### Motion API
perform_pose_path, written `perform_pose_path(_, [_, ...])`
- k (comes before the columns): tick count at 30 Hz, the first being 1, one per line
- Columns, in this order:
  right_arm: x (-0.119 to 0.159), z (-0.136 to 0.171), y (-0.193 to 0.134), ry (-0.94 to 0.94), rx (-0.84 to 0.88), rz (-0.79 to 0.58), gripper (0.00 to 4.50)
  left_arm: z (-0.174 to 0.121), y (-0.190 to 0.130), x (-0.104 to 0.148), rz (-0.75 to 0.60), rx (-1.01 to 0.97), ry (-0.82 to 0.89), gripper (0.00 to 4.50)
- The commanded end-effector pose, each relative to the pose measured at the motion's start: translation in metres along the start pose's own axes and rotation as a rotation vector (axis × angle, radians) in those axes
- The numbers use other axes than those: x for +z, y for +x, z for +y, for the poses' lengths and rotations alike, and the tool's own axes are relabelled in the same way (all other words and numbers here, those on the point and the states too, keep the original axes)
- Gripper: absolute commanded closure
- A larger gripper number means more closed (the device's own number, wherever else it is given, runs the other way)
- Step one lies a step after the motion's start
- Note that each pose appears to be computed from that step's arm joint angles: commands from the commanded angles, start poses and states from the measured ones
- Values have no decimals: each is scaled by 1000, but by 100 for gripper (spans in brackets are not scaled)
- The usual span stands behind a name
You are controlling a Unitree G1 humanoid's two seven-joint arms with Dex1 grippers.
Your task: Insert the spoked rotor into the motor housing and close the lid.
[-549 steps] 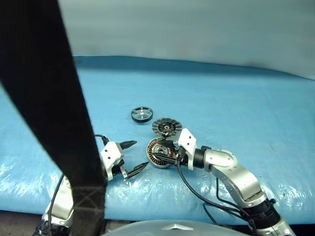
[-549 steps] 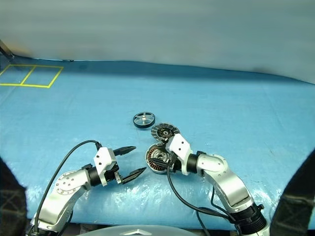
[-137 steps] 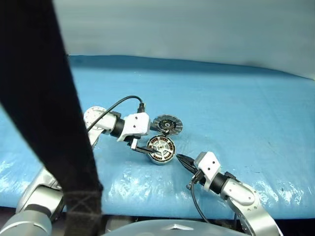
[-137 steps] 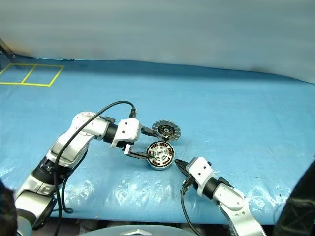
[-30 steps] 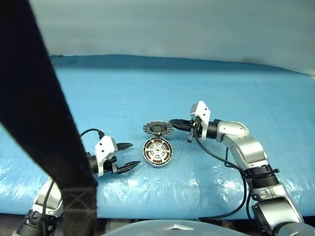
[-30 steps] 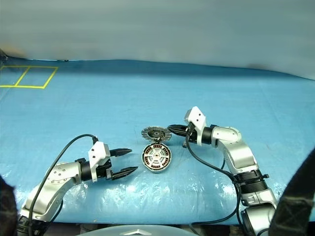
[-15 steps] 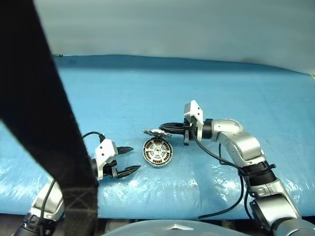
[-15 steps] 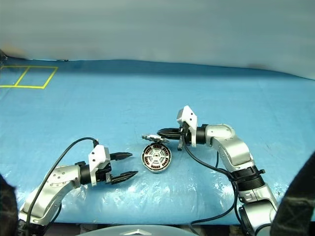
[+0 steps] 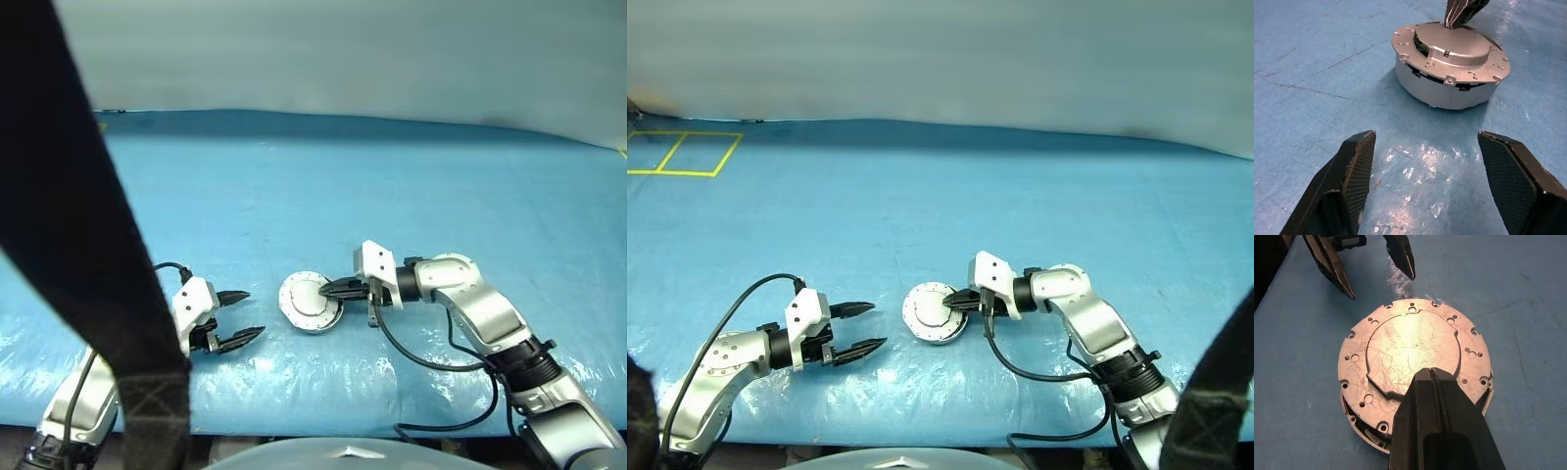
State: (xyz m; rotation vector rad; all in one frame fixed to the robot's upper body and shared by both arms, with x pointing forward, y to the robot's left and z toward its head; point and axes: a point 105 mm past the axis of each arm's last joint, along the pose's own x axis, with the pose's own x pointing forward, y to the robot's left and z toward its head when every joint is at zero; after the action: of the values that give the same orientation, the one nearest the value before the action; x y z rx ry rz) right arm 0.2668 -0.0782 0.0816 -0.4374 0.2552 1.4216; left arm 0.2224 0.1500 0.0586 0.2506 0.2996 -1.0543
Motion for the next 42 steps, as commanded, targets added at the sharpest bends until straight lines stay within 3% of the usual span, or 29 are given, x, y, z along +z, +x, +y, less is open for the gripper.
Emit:
perform_pose_path(1, [-14, 13, 2, 17, 15, 41, 450, -4, 2, 13, -37, -18, 46, 93])
perform_pose_path(9, [31, 13, -9, 51, -156, -198, 450, -7, 4, 20, -79, -8, 35, 93])
perform_pose_path(10, [35, 12, -11, 32, -187, -219, 432, -7, 4, 20, -77, -7, 35, 91])
perform_pose_path(12, [38, 12, -12, 12, -223, -242, 389, -6, 4, 20, -76, -4, 36, 90])
perform_pose_path(19, [40, 19, 0, 38, -232, -309, 159, -2, 4, 20, -75, 13, 36, 90])
perform_pose_path(24, [28, 9, 10, -31, -324, -232, 2, -2, 3, 19, -66, 20, 39, 90])
perform_pose_path(31, [13, 15, 19, -45, -269, -161, 2, 0, -2, 16, -58, 43, 33, 90])
perform_pose_path(41, [-4, 23, 24, 73, -217, -145, 2, -1, 0, 13, -51, 49, 33, 90])
perform_pose_path(42, [-6, 24, 24, 80, -218, -143, 19, -1, 0, 14, -52, 48, 32, 90])
